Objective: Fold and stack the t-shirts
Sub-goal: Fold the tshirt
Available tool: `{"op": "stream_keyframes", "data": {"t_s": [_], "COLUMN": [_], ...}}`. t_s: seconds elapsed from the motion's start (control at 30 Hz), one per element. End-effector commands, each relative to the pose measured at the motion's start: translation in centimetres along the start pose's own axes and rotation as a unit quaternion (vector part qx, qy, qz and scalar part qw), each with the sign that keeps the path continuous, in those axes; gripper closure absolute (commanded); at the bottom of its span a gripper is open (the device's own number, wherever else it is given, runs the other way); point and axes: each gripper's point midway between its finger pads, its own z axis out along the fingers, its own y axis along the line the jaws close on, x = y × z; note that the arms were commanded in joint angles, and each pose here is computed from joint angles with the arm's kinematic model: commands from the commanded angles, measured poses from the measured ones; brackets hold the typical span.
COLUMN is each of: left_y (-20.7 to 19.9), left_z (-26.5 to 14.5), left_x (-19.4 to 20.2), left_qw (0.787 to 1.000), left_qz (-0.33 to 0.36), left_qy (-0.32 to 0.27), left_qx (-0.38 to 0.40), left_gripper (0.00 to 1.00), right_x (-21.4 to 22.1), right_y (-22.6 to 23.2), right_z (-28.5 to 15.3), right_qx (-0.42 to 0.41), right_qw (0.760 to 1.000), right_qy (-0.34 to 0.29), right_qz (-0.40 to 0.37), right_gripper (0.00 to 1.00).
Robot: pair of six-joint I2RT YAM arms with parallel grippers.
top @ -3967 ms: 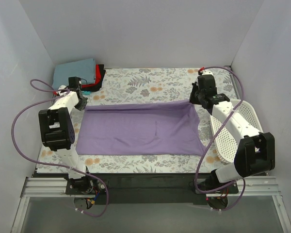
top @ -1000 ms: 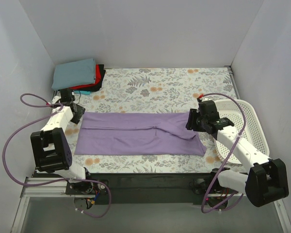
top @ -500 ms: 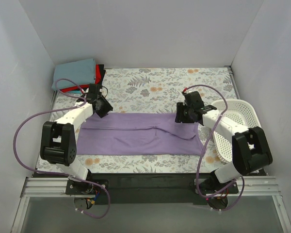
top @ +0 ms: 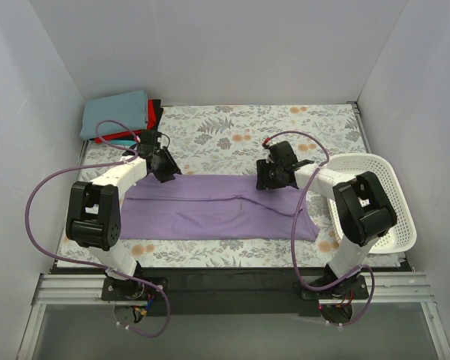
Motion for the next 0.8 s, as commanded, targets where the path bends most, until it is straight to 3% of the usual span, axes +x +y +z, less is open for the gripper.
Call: {"op": "stream_keyframes", "data": {"t_s": [0.0,0.2,0.37,0.77], "left_y": [-1.1,-0.8,-0.7,-0.4], "left_z": [-0.3,-0.1,0.2,0.4], "left_x": [-0.6,-0.5,-0.2,0.1], "left_qw": [1.000,1.000,1.000,1.000], "left_qz": [0.016,0.015,0.012,0.011], "left_qy": [-0.004,-0.002,0.004,0.010], "left_qx": [0.019,0.012,0.010,0.006], "left_gripper": [0.68,0.69,0.71,0.72], "right_x": [-3.3,-3.3,-2.8,-2.1], "right_y": [1.7,2.2,2.7,3.2], "right_z": [0.3,0.5,0.5,-0.6], "right_qx": [-0.023,-0.031,-0.044,-0.060], "right_qw": [0.998,0.998,0.998,0.998], "right_qy": [-0.047,-0.044,-0.037,-0.035], "right_qz": [-0.021,-0.018,-0.013,-0.006], "right_gripper": [0.43,0.47,0.57,0.94]}}
